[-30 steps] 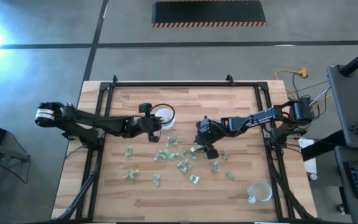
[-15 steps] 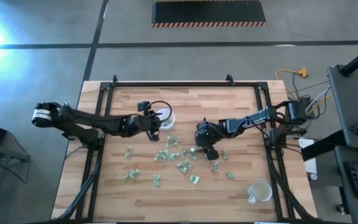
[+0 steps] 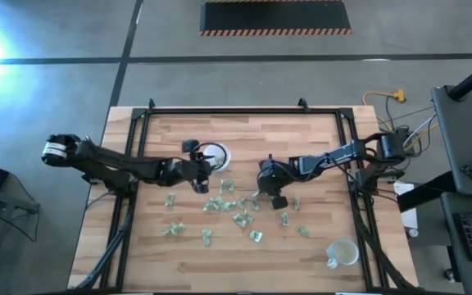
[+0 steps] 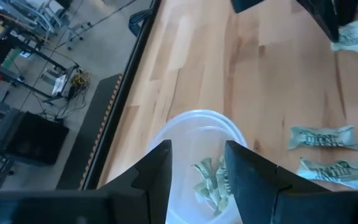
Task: Pick and place Stevia / Truvia into bins
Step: Put the stevia packet into the transparent container
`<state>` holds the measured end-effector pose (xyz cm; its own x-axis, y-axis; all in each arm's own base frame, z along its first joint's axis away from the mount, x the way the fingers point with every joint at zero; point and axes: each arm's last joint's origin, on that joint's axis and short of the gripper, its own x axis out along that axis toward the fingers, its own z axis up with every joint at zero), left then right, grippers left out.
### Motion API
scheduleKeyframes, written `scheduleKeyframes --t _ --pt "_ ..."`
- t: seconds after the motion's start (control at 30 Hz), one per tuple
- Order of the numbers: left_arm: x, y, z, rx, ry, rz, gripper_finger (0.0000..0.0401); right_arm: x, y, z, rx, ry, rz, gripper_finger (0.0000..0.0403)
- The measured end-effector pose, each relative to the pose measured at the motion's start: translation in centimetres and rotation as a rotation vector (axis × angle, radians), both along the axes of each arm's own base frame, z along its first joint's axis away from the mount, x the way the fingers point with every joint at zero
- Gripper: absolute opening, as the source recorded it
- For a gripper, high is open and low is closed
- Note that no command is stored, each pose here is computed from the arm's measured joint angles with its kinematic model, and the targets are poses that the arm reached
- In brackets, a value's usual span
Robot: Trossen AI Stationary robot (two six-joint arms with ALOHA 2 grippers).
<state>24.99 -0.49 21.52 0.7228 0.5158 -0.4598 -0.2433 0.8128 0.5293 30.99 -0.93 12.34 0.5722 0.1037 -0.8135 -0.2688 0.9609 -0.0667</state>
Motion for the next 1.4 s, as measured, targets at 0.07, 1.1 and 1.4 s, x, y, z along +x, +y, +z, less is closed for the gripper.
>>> scheduleKeyframes --t 0.07,1.1,1.4 --pt "-0.3 -0.4 0.0 -0.006 0.009 0.001 0.0132 0.0 0.0 0.3 -0.013 -0.01 -0.008 0.0013" --pt "-4.0 -4.5 -3.7 -0.508 0.225 0.176 0.0132 8.2 -5.6 7.8 -0.287 -0.537 -0.072 0.0009" --pt "-4.2 -5.1 -3.9 -0.522 0.236 0.182 0.0132 12.7 -7.8 5.7 -0.212 -0.33 -0.081 0.0011"
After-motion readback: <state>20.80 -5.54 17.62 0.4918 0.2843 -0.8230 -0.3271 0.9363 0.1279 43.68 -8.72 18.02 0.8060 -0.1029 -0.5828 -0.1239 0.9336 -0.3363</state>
